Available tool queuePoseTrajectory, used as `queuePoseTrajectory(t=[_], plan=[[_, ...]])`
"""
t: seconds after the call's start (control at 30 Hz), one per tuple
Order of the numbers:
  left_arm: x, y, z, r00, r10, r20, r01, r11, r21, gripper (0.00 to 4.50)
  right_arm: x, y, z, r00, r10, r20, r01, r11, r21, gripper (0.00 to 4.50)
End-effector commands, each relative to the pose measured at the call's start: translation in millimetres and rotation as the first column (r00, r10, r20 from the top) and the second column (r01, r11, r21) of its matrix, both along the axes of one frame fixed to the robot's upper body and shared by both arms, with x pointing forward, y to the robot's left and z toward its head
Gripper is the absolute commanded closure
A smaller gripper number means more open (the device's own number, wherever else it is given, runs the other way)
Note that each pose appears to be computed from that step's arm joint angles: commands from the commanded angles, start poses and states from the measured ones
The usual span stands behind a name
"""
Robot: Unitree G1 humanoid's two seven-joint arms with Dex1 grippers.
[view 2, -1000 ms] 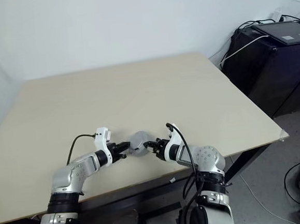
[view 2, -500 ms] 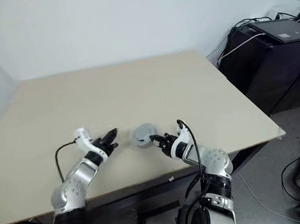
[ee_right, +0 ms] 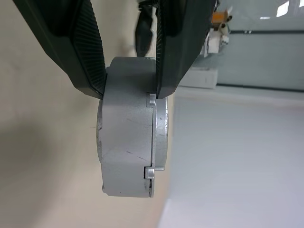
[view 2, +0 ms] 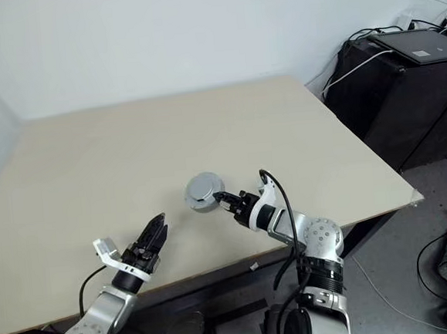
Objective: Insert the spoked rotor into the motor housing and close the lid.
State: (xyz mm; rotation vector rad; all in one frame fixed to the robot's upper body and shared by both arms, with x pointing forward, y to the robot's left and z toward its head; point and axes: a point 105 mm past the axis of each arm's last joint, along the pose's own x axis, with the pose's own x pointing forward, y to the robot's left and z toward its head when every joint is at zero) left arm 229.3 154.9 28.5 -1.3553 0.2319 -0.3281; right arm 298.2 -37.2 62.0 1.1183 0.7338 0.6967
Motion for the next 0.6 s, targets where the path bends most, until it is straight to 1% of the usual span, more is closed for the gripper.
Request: queuePoseTrajectory(t=[0.03,0.17,0.33,0.6], plan=[[-3.1,-21.1,3.9,1.0,-0.017,0.012,0.018,0.994,-0.109,0.03,-12.3,31.6,22.2,0.997,0.053,0.05,-0.059,0.989,0.138,3.3],[-8.7,-31.8,1.8,0.999,-0.042,0.007,0.043,0.988,-0.147,0.03,-15.4,35.2,23.9,0.996,0.07,0.049,-0.076,0.986,0.149,3.3],[-9.6,-40.4,4.5,0.998,-0.057,0.024,0.06,0.982,-0.177,0.03,-30.4,43.7,24.5,0.986,0.154,0.055,-0.161,0.973,0.165,3.3],[-6.4,-43.3,15.6,0.996,-0.049,0.073,0.066,0.968,-0.242,0.03,-42.9,46.9,22.6,0.973,0.226,0.043,-0.23,0.956,0.18,3.3]])
